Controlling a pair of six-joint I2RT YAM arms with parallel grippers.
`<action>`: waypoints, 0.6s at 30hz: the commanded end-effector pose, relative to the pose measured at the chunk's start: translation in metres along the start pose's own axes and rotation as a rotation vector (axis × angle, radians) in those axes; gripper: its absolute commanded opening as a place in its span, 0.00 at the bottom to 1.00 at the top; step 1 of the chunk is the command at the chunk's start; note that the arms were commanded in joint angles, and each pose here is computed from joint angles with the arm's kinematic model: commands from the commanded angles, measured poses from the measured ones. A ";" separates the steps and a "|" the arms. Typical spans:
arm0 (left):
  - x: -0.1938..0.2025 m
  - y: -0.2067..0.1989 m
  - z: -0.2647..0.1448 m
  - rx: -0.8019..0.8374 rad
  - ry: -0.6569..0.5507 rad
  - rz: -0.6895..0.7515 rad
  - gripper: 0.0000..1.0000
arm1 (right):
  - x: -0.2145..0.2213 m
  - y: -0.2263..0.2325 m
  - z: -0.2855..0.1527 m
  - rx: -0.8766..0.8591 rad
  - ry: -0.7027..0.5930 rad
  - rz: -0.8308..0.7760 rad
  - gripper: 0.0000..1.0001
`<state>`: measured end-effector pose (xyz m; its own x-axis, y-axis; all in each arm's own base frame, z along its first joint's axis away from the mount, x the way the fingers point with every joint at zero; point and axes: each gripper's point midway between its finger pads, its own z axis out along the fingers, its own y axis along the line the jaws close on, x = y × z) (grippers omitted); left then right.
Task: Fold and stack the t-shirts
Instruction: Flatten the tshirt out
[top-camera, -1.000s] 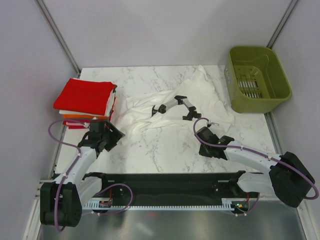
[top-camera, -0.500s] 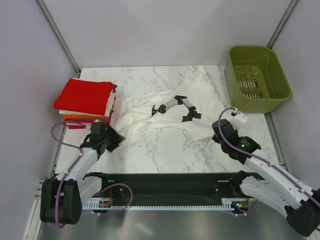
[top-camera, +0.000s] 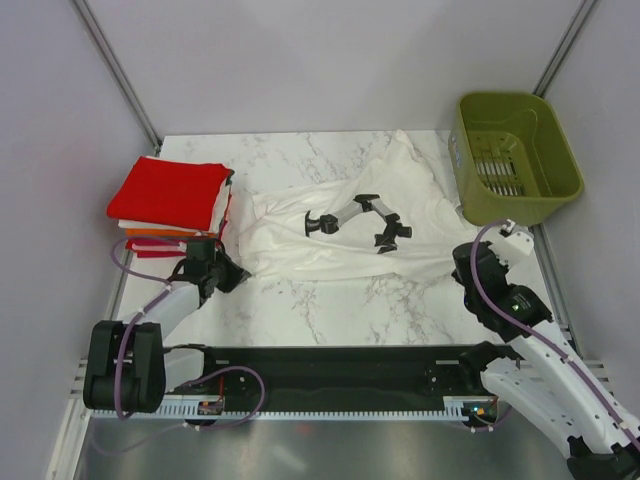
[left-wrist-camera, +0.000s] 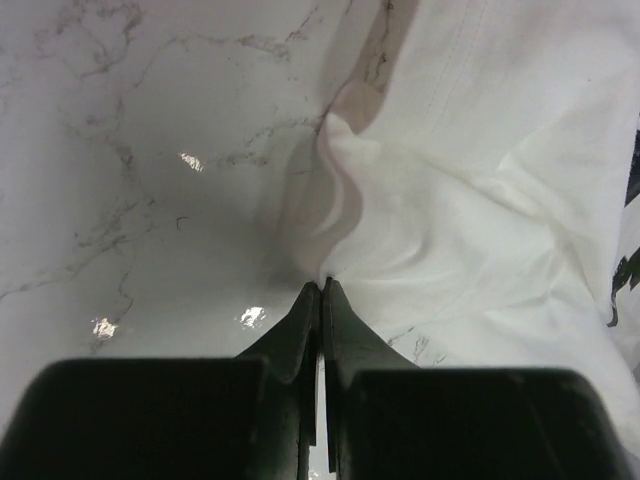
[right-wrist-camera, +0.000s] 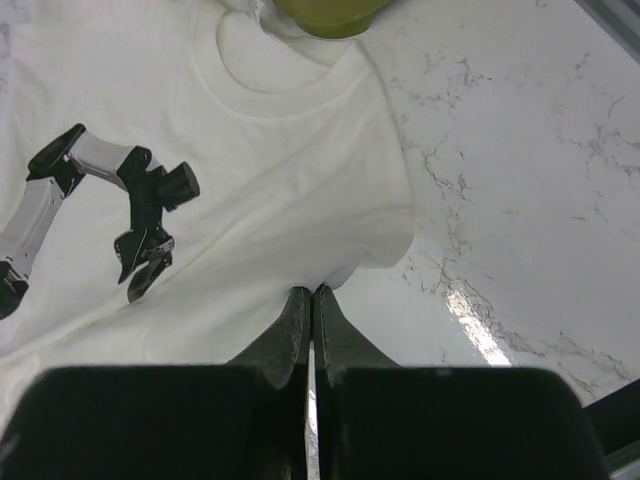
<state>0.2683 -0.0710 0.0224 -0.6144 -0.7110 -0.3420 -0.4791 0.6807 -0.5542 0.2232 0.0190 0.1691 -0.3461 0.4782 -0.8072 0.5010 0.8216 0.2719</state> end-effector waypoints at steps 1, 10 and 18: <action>-0.008 -0.010 -0.007 0.015 -0.005 0.017 0.04 | -0.024 -0.011 -0.006 0.046 -0.086 0.024 0.00; -0.035 -0.017 -0.028 -0.025 -0.105 -0.006 0.09 | -0.036 -0.033 -0.010 0.120 -0.174 0.117 0.00; -0.041 -0.036 -0.030 0.001 -0.068 0.009 0.64 | -0.037 -0.033 -0.007 0.143 -0.172 0.101 0.00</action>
<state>0.2827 -0.0598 0.0652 -0.5683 -0.7257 -0.3879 -0.4926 0.6776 -0.5460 0.2118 -0.0180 0.1848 -0.1845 0.4950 -0.8491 0.6150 0.7320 0.2931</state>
